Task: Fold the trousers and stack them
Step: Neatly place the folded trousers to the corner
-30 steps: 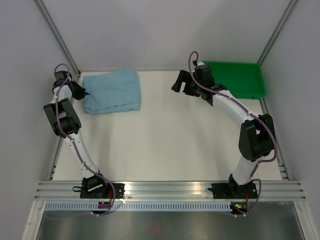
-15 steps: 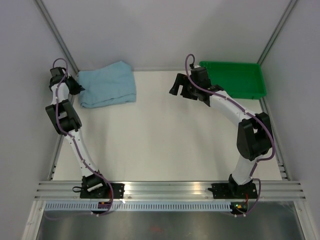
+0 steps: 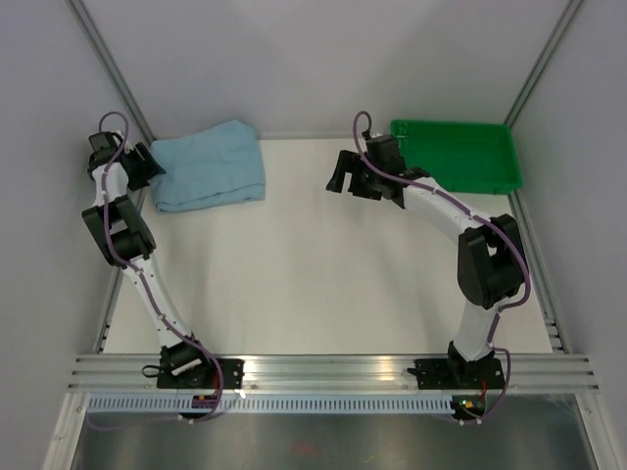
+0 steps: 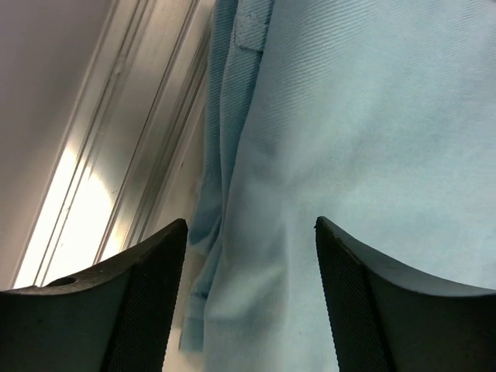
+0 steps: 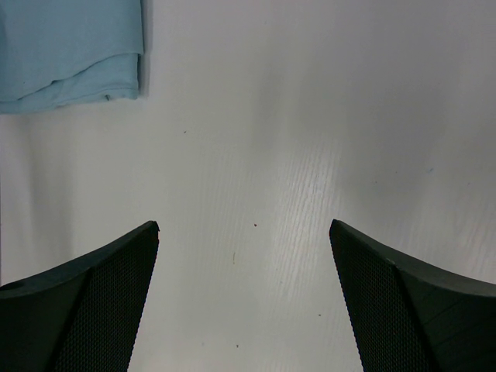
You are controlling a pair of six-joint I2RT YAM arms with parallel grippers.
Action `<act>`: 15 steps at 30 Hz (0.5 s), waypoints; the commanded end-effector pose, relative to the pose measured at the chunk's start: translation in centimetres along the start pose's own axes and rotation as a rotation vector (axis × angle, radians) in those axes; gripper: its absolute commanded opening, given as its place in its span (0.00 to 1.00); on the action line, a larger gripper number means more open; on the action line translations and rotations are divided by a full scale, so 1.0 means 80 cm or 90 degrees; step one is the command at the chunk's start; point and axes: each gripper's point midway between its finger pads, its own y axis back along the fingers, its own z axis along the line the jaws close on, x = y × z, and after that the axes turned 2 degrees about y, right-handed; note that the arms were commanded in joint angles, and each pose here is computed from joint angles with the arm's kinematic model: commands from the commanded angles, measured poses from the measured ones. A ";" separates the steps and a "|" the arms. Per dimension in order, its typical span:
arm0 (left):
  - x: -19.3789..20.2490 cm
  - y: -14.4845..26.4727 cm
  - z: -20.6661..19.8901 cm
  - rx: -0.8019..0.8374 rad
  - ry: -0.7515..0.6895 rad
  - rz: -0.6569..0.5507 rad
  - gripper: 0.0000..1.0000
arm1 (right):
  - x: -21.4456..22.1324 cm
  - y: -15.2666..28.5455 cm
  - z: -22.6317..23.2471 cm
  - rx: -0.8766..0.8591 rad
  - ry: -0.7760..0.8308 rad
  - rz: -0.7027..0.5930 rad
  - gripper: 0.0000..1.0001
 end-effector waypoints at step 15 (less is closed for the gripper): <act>-0.045 0.227 -0.107 0.148 -0.102 -0.234 0.81 | -0.086 0.072 0.011 0.003 0.136 -0.135 0.98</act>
